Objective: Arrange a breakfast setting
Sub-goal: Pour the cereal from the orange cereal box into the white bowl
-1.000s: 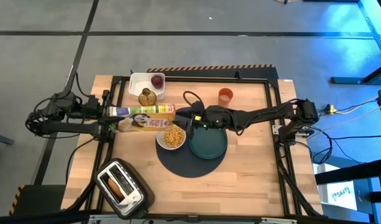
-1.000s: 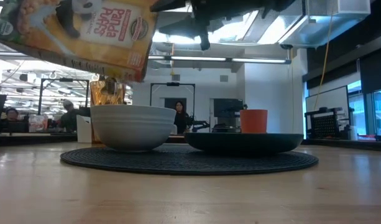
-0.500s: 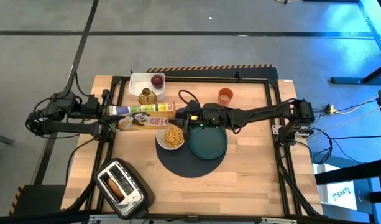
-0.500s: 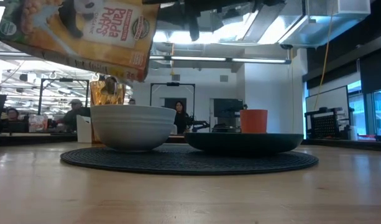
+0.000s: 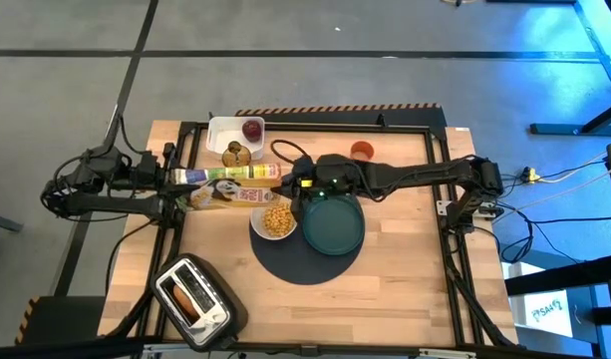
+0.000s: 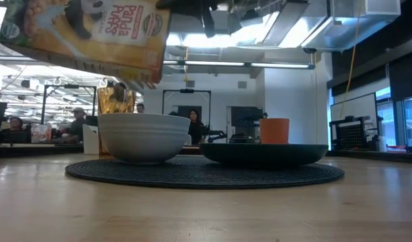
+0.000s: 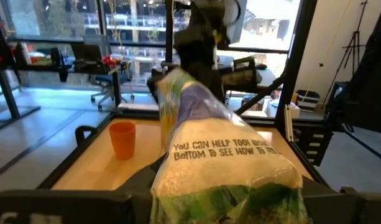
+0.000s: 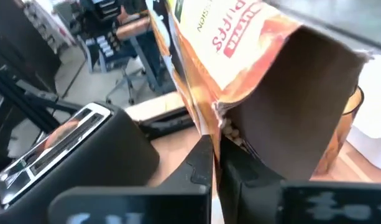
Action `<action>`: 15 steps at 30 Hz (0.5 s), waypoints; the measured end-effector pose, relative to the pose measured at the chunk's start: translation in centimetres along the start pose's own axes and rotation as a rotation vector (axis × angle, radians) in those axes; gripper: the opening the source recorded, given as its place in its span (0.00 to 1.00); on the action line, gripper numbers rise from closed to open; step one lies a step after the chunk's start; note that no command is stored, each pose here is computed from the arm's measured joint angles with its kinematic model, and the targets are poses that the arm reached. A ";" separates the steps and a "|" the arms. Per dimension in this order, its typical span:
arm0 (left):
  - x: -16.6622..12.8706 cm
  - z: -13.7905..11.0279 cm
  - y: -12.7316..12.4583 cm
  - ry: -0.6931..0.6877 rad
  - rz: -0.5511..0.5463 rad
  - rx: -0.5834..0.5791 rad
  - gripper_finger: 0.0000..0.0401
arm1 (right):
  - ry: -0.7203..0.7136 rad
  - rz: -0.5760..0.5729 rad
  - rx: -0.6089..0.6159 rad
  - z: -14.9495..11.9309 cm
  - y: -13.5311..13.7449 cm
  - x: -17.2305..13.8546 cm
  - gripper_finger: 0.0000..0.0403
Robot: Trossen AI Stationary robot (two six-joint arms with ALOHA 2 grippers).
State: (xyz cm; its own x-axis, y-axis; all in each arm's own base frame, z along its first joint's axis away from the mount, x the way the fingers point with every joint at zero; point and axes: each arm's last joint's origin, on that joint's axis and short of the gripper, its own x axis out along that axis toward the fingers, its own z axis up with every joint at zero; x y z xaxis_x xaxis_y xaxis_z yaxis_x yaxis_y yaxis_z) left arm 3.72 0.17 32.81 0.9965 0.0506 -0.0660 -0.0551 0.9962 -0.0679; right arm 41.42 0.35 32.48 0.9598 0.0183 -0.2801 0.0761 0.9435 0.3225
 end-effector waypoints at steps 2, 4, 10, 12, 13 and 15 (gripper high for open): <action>0.0 -0.3 0.0 0.032 -0.001 -0.008 0.32 | 0.041 -0.005 -0.003 0.6 0.1 -0.3 0.00; 0.0 -0.6 0.0 0.066 0.001 -0.026 0.33 | 0.067 0.003 -0.010 1.2 0.4 -0.5 0.00; -0.1 -1.7 0.1 0.178 0.008 -0.039 0.39 | 0.109 0.027 -0.022 2.5 1.0 -1.2 0.00; -0.2 -1.9 0.1 0.194 0.009 -0.048 0.41 | 0.109 0.039 -0.025 2.7 1.1 -1.3 0.00; -0.2 -2.0 0.1 0.206 0.010 -0.050 0.42 | 0.107 0.044 -0.025 2.8 1.2 -1.3 0.00; -0.2 -2.2 0.1 0.226 0.005 -0.052 0.44 | 0.101 0.048 -0.025 3.0 1.2 -1.4 0.00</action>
State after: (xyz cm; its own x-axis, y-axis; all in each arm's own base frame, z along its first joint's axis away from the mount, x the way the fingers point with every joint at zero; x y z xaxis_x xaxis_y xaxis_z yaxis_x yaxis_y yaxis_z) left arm 3.36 0.11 30.66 0.9573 0.0325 -0.2872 -0.0690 0.9906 -0.1179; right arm 41.00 0.47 35.97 0.9299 0.0954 -0.3553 0.0231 0.9488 0.3151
